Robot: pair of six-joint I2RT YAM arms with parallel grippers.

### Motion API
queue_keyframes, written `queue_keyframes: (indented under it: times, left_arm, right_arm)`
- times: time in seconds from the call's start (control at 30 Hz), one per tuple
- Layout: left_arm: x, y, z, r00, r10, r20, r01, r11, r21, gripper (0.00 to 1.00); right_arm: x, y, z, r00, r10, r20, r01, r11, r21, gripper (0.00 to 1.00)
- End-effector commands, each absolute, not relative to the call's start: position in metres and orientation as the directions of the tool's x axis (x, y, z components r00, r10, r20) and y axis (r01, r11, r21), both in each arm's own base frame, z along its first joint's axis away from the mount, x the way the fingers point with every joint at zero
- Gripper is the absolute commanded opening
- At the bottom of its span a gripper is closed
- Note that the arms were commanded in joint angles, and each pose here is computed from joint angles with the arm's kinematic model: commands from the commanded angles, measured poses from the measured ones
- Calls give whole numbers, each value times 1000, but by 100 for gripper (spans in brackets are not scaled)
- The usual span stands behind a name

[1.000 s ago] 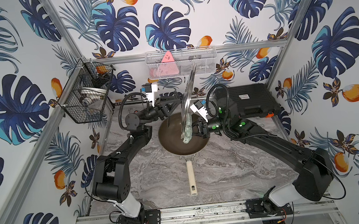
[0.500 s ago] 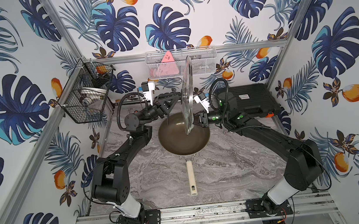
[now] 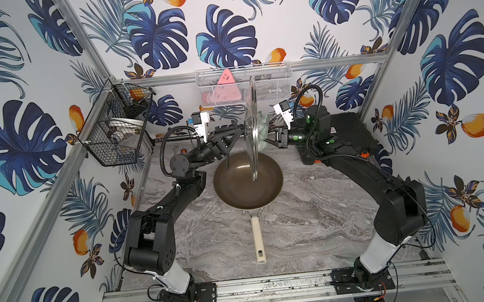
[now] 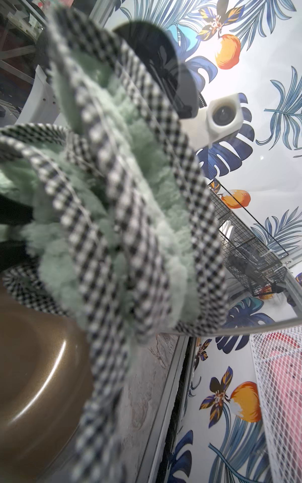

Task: Wipe the pot lid with a cloth
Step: Wipe the pot lid.

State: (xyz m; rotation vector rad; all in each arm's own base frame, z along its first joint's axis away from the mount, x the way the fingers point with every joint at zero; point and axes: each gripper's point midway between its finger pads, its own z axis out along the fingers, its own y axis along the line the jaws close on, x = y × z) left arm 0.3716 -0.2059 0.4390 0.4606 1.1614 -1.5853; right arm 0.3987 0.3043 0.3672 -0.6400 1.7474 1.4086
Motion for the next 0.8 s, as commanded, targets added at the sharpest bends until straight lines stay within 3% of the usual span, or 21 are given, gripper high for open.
queue_keyframes:
  times: [0.0,0.2,0.37,0.57,0.77]
  left_arm:
    - [371,-199,445,-302,-553,-777,914,63,-400,0]
    - [391,-207,417,-366,-470,-803,869,136,-476,0]
    - [406,-211,393,-404,-352,-844,812,287,-508,0]
    - [408,-207,368,-437,-128,-890,733,523,-435,0]
    - [408,-208,347,-478,43,-877,678,653,-338,0]
  right_arm:
    - [395,295,370,-552,74,-831,-789,278,549,0]
    - [388,267,370,-550,62,-833,-767,356,534,0]
    - [377,246,372,-550,22,-835,-744,442,502,0]
    - [360,229,377,-561,-53,-826,-712,541,448,0]
    - [348,207,378,-578,-112,-809,-656,653,378,0]
